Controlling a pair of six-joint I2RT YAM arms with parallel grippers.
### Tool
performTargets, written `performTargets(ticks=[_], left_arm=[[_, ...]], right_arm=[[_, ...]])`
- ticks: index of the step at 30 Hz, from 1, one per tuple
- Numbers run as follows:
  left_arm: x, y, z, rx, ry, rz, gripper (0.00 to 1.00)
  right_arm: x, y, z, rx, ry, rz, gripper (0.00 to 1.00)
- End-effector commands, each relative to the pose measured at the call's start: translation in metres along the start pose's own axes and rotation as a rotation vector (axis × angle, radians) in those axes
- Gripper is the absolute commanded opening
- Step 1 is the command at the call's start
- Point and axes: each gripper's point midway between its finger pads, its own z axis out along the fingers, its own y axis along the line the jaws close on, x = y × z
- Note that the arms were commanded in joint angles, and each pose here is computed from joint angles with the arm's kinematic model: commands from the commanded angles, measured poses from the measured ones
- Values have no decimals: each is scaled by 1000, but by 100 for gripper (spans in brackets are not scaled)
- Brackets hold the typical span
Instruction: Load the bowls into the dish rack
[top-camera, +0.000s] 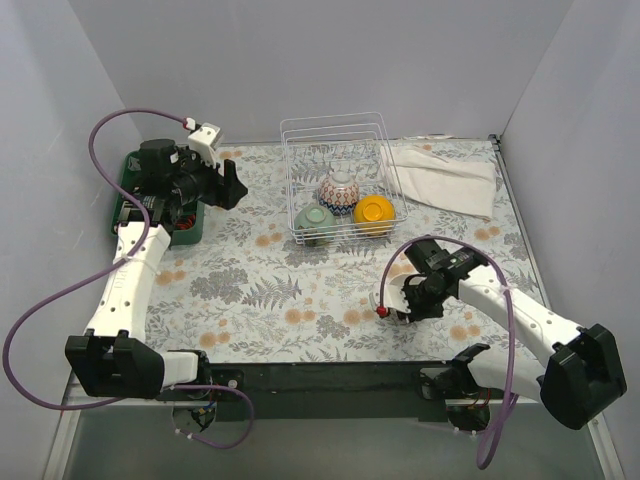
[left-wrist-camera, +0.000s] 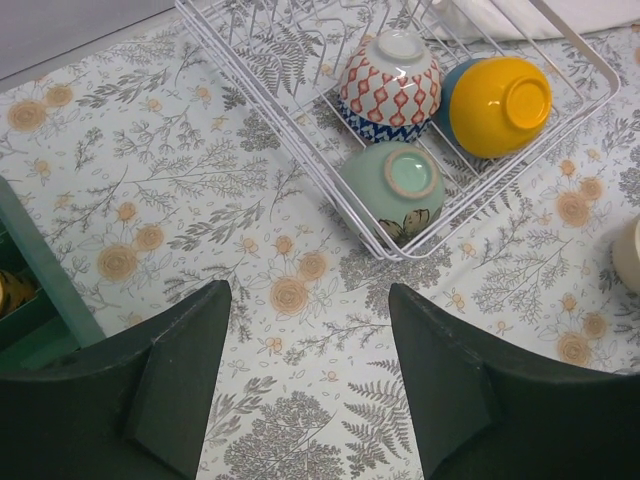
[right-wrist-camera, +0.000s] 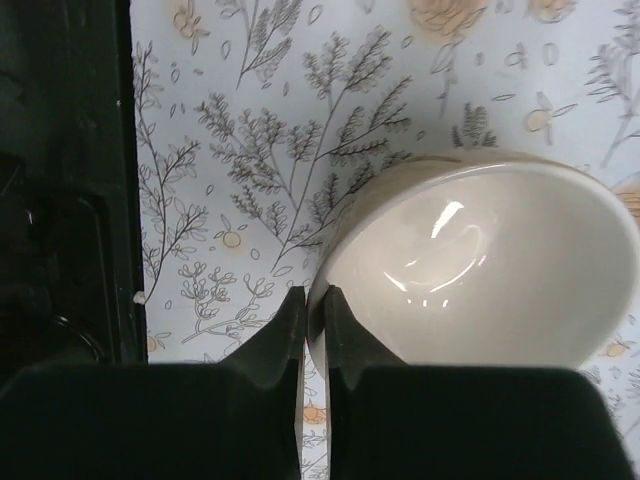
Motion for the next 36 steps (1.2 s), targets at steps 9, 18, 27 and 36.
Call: performTargets(ticks=[9,18,27,36], left_arm=[[-44,-34,-6,185,-121,-44,61],[-34,-56,19,266,-88,-47,61],[-39,-57,25,247,-62,-41,60],[38,-118,9,446,41,358,63]], right_arm=[[-83,-22,-90,56,-210,212,1],[-149,-56,-155,82,-401,255,1],[-171,-91,-161,107,-473,243,1],[-92,-53,-85,69,-123,123,1]])
